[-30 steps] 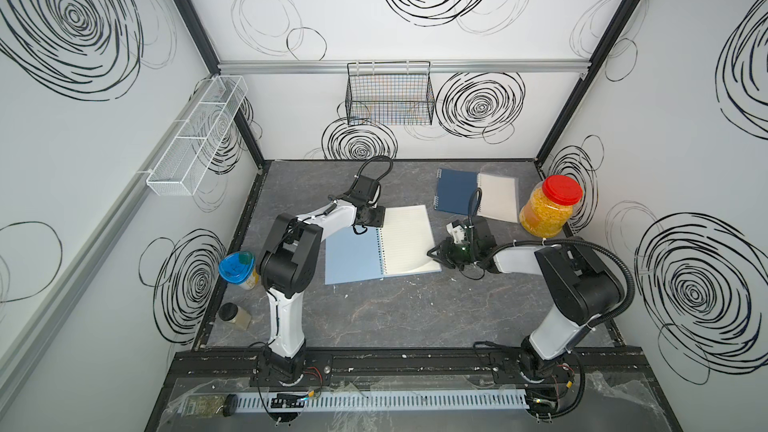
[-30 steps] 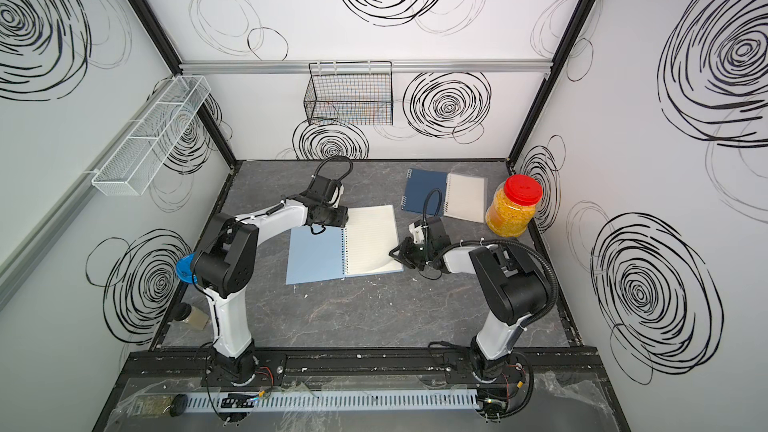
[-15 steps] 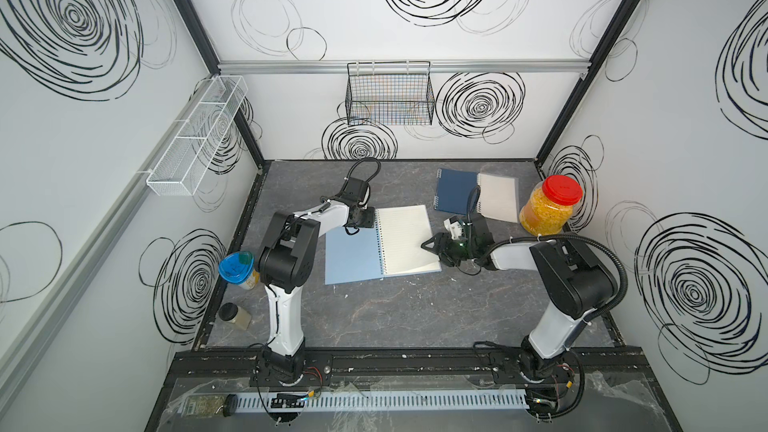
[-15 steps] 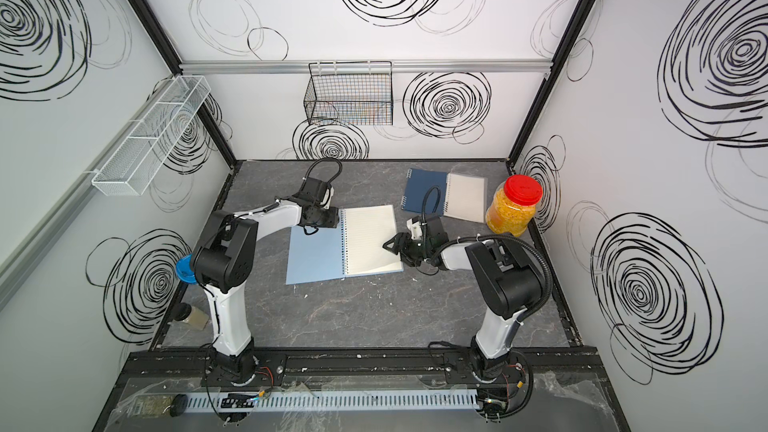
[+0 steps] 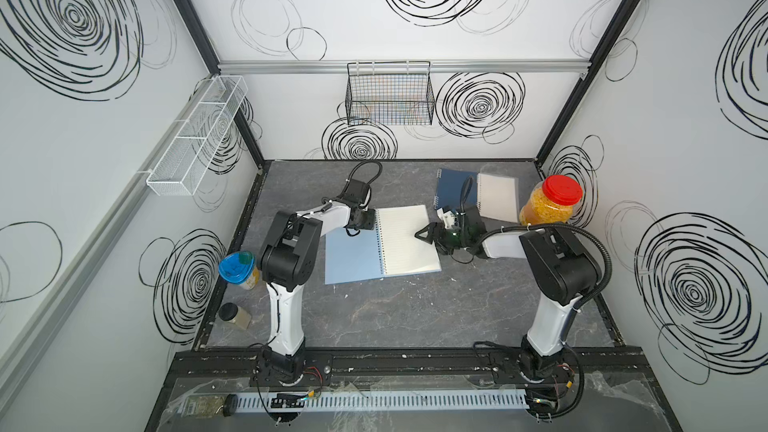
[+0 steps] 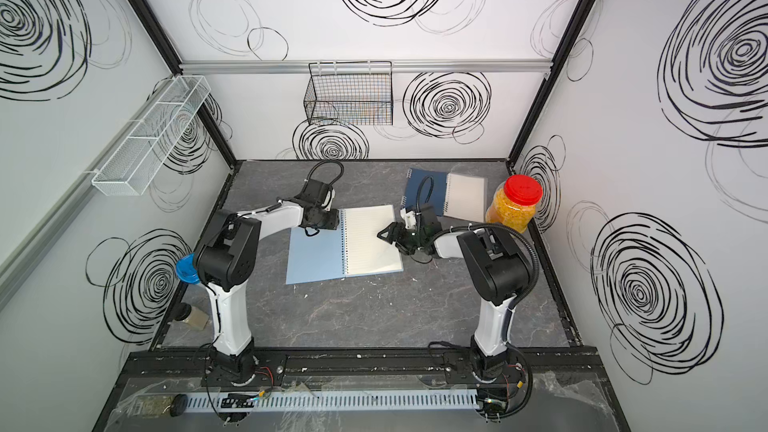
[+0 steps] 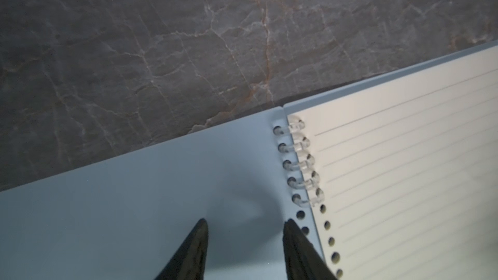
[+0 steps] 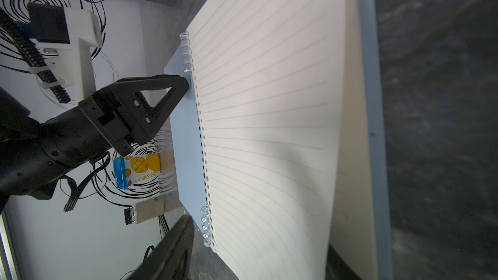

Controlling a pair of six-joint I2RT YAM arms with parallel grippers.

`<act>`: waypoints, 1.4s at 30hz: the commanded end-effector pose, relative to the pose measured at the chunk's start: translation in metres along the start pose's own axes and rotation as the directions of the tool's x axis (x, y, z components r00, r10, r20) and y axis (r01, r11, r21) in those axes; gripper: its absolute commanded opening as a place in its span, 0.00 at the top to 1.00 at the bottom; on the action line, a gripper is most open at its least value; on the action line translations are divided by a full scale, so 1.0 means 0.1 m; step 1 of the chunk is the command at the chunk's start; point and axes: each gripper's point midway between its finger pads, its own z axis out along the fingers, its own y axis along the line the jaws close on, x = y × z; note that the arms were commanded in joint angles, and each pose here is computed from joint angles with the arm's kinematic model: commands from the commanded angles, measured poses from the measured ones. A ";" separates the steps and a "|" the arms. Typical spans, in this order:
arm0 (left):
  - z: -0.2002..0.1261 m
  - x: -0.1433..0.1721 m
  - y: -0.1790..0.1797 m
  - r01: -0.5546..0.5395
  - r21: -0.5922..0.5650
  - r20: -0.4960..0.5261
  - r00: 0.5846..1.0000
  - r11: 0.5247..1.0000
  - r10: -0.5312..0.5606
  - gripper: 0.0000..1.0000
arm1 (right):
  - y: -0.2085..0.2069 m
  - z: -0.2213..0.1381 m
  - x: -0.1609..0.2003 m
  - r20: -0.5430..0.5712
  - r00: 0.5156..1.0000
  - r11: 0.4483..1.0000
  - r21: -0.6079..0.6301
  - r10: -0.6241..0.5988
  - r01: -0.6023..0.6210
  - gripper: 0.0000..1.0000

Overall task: Tear off pages from different notebooks
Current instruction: Tear off the paper from the notebook.

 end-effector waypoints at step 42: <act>0.01 0.71 -0.15 -0.035 -0.042 -0.122 0.992 0.999 0.029 0.53 | 0.37 0.54 -0.92 -0.115 0.920 0.923 0.050 -0.374 0.381 0.46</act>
